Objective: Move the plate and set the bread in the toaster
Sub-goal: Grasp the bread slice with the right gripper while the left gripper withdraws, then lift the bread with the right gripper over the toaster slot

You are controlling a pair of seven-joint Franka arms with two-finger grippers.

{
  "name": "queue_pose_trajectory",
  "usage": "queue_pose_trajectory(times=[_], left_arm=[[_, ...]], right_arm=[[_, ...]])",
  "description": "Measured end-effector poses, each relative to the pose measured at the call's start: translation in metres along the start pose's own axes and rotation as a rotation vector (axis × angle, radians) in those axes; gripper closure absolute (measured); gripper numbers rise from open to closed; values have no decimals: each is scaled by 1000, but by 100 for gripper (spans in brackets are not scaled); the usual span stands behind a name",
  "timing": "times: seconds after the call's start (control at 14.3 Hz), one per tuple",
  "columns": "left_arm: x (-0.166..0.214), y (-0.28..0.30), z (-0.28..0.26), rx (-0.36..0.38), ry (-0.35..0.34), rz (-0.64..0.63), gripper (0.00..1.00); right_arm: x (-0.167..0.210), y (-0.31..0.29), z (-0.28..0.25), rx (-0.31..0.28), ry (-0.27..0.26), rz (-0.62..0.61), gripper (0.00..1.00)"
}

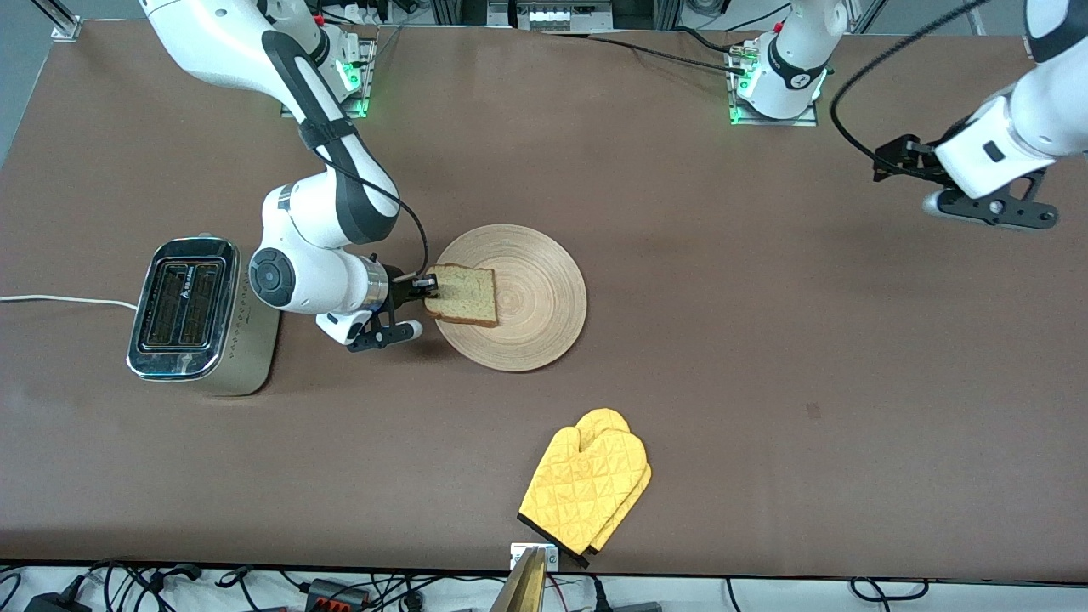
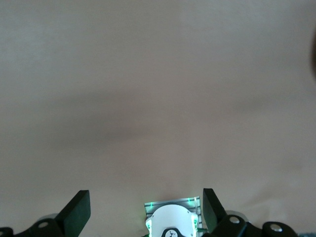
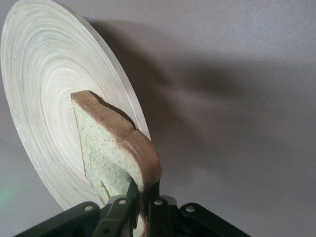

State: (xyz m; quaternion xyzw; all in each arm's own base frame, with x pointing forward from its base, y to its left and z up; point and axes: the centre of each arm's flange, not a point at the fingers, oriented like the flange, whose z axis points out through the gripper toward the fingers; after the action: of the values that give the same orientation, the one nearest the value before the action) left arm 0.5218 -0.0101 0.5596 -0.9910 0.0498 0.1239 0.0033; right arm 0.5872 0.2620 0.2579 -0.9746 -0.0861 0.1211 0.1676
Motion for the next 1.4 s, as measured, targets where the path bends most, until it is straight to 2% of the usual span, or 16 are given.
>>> queue_pose_trajectory(times=[0.21, 0.42, 0.56, 1.4], left_arm=[[11, -26, -9, -6, 86, -54, 0], [11, -18, -17, -6, 95, -109, 0], [11, -9, -18, -4, 90, -110, 0], [12, -15, -25, -11, 93, -170, 0]], right_arm=[[1, 14, 20, -5, -32, 23, 90], [3, 31, 45, -12, -71, 49, 90], [4, 41, 49, -16, -77, 64, 90], [18, 30, -9, -4, 19, 45, 90]])
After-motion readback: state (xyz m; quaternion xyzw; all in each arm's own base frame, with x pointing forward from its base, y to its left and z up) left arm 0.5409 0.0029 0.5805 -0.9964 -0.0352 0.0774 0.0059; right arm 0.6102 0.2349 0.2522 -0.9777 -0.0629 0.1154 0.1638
